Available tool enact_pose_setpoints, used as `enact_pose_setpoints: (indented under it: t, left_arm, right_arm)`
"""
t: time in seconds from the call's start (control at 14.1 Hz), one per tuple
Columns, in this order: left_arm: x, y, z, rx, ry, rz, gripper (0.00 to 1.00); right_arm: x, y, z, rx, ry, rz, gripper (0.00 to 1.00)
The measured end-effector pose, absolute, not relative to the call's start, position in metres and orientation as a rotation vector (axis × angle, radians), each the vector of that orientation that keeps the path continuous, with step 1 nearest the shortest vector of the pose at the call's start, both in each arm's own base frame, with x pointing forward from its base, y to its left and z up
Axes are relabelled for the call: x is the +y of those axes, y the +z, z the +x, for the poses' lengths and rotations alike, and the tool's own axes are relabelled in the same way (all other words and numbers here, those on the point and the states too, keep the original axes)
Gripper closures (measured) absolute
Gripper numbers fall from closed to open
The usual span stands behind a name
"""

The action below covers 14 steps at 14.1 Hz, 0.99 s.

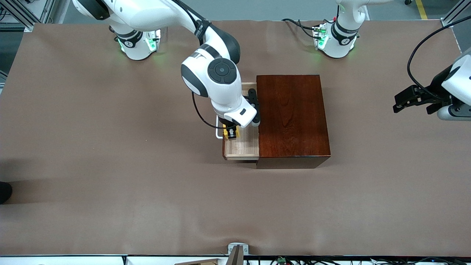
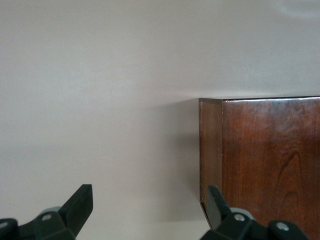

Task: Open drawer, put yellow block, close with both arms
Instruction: 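Carry the yellow cube over the open drawer with the right gripper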

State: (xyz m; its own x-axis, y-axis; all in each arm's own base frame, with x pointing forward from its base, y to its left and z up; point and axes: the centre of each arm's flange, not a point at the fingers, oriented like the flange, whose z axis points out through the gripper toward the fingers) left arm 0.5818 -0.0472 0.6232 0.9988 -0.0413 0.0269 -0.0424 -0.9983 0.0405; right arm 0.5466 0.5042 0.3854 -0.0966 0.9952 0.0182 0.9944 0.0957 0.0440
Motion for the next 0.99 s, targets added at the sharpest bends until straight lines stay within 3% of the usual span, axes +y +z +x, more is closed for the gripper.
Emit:
enact_pose_setpoints:
  t: [0.99]
  left_arm:
    - [-0.047,0.622,0.582,-0.066,0.036,3.100,0.00]
  right_arm:
    - [0.554,0.331,0.505,2.328,0.006,2.112,0.44]
